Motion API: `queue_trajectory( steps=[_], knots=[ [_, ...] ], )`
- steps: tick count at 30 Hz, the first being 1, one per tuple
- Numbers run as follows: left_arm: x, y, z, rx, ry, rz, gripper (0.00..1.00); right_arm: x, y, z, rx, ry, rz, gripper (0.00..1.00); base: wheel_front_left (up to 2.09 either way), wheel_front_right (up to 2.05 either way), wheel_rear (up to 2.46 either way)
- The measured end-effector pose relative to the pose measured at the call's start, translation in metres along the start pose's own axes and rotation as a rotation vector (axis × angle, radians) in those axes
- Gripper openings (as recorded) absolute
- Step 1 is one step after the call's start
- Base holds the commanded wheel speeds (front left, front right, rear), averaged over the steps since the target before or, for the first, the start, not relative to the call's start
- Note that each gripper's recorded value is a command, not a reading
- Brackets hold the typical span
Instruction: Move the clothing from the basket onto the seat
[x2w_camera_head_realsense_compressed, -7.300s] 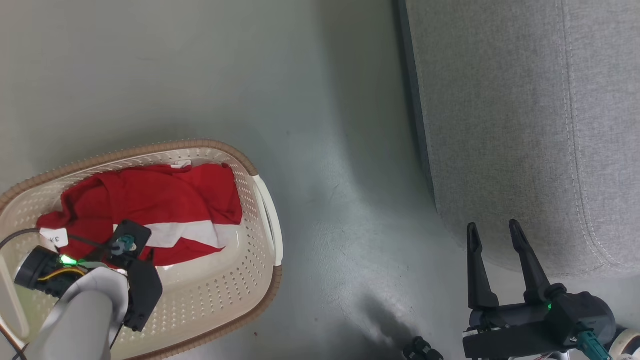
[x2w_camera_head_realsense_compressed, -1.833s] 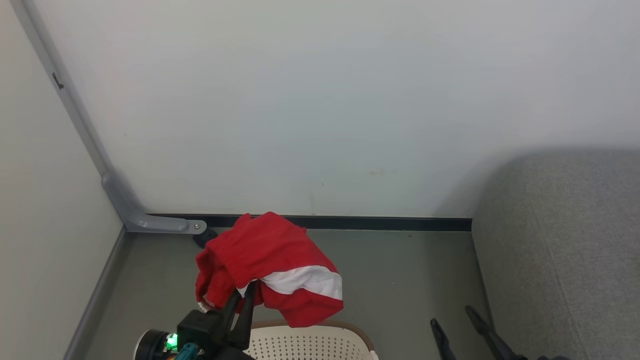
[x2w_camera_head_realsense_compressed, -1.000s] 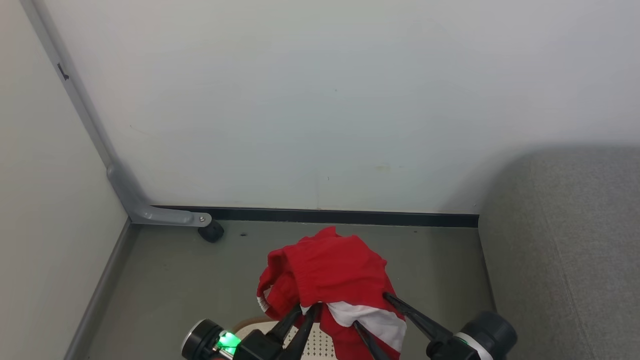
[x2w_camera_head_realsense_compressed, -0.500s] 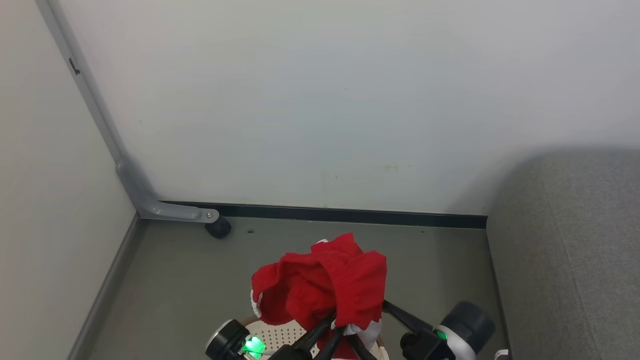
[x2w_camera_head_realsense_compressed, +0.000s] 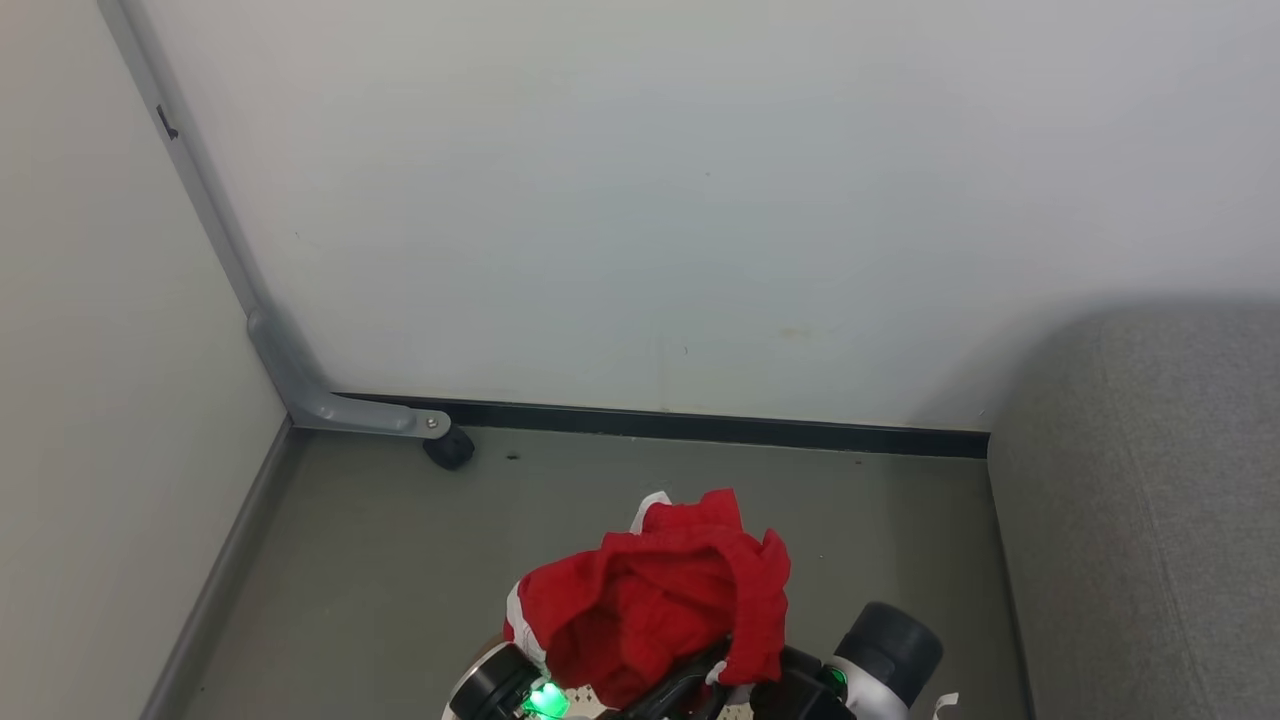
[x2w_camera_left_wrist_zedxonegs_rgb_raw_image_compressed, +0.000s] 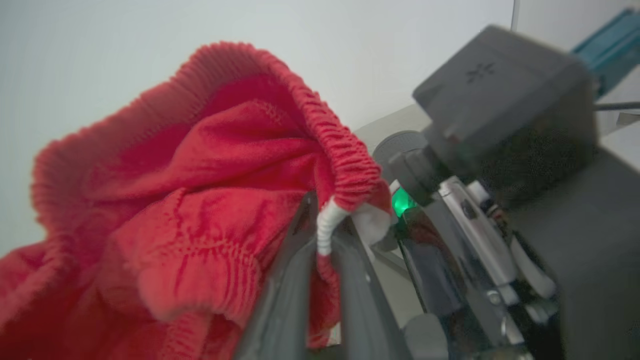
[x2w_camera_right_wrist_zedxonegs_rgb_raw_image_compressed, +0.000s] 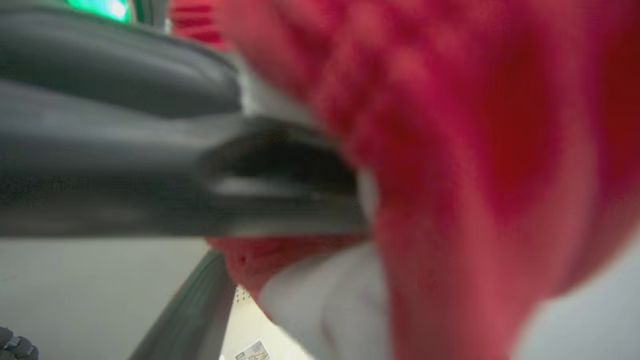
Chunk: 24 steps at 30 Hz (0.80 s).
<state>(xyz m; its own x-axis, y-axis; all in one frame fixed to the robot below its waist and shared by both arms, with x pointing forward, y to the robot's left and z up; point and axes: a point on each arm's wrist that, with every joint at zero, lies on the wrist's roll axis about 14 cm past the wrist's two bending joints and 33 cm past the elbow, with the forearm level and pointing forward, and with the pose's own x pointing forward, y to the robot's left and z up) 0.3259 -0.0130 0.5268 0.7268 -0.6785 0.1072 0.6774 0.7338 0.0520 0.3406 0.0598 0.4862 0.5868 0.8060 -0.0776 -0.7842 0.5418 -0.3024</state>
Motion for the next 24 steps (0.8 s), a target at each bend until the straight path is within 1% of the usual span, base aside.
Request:
queue_trajectory(
  steps=[6, 7, 8, 15, 24],
  knots=[
    [0.0, -0.001, 0.0, -0.012, 0.0, -0.008, 0.0, 0.002, -0.01, -0.003, 0.041, 0.005, -0.035, 1.0, 0.0, 0.0, 0.0],
    [-0.001, -0.002, 0.0, -0.012, 0.001, -0.008, 0.0, 0.002, -0.012, -0.004, 0.05, 0.007, -0.042, 0.79, 0.0, 0.0, 0.0],
    [-0.002, -0.001, -0.001, -0.013, 0.004, -0.008, 0.0, 0.002, -0.013, -0.004, 0.056, 0.006, -0.05, 0.0, 0.0, 0.0, 0.0],
    [-0.004, 0.002, -0.002, -0.02, 0.007, -0.004, 0.0, 0.003, -0.024, -0.001, 0.103, -0.008, -0.101, 0.0, 0.0, 0.0, 0.0],
    [-0.004, 0.019, 0.0, -0.054, -0.002, 0.052, 0.0, 0.001, -0.037, 0.001, 0.159, -0.025, -0.153, 0.0, 0.0, 0.0, 0.0]
  ],
)
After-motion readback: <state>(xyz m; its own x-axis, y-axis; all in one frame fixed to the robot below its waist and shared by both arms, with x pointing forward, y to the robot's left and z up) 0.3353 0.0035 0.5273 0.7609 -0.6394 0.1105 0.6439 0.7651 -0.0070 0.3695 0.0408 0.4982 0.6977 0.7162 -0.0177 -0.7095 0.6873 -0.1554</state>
